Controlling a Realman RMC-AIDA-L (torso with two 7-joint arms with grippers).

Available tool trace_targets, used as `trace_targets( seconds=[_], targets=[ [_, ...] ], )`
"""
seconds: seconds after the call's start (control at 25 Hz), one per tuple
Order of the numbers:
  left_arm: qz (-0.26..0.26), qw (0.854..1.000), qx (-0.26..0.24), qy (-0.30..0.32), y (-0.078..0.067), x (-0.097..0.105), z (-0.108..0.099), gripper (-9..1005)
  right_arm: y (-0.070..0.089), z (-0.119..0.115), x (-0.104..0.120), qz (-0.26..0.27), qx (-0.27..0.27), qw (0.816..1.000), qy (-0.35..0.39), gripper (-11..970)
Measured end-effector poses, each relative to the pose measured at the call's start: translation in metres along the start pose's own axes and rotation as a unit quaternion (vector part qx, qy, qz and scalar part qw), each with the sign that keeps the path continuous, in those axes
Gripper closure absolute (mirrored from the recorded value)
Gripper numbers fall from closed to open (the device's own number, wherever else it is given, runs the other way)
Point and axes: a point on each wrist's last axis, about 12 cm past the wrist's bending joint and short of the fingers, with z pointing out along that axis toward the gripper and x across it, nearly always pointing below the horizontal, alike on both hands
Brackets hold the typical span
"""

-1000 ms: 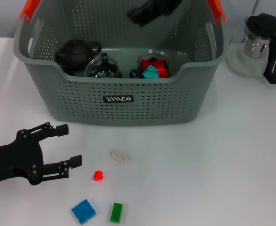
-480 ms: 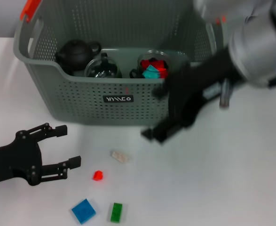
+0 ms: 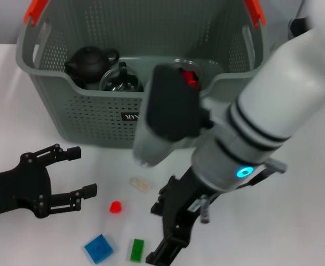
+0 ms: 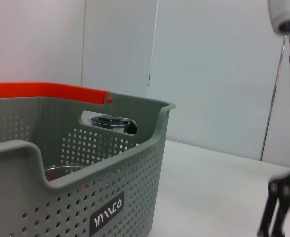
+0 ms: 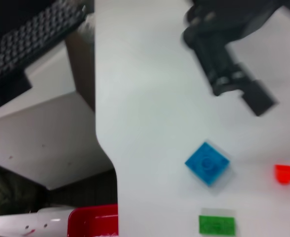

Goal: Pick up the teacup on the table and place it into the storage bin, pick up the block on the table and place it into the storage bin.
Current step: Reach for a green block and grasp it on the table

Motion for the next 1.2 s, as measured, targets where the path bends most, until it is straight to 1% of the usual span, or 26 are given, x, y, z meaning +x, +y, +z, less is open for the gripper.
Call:
trace_targets(
  seconds=[0.16,0.32,0.64,0.88,1.2],
  targets=[
    [-0.001,1.000,-0.001,0.000,0.000,0.000,0.000,119,-0.003,0.027,-0.006,-0.004,-0.001,1.000,0.022,18],
    [-0.002,1.000,-0.001,0.000,0.000,0.001,0.001,119,-0.005,0.045,-0.008,-0.003,0.000,1.000,0.027,19],
    [-0.005,1.000,-0.002,-0.001,-0.001,0.002,0.002,120,-0.002,0.062,-0.009,-0.017,0.012,1.000,0.017,23],
    [-0.005,1.000,-0.002,-0.001,-0.001,0.002,0.002,120,-0.004,0.075,-0.003,-0.019,0.026,0.999,0.020,43],
    [-0.005,1.000,-0.002,-0.001,-0.001,0.002,0.002,120,-0.004,0.080,0.001,-0.019,0.029,0.999,0.023,47]
  ],
)
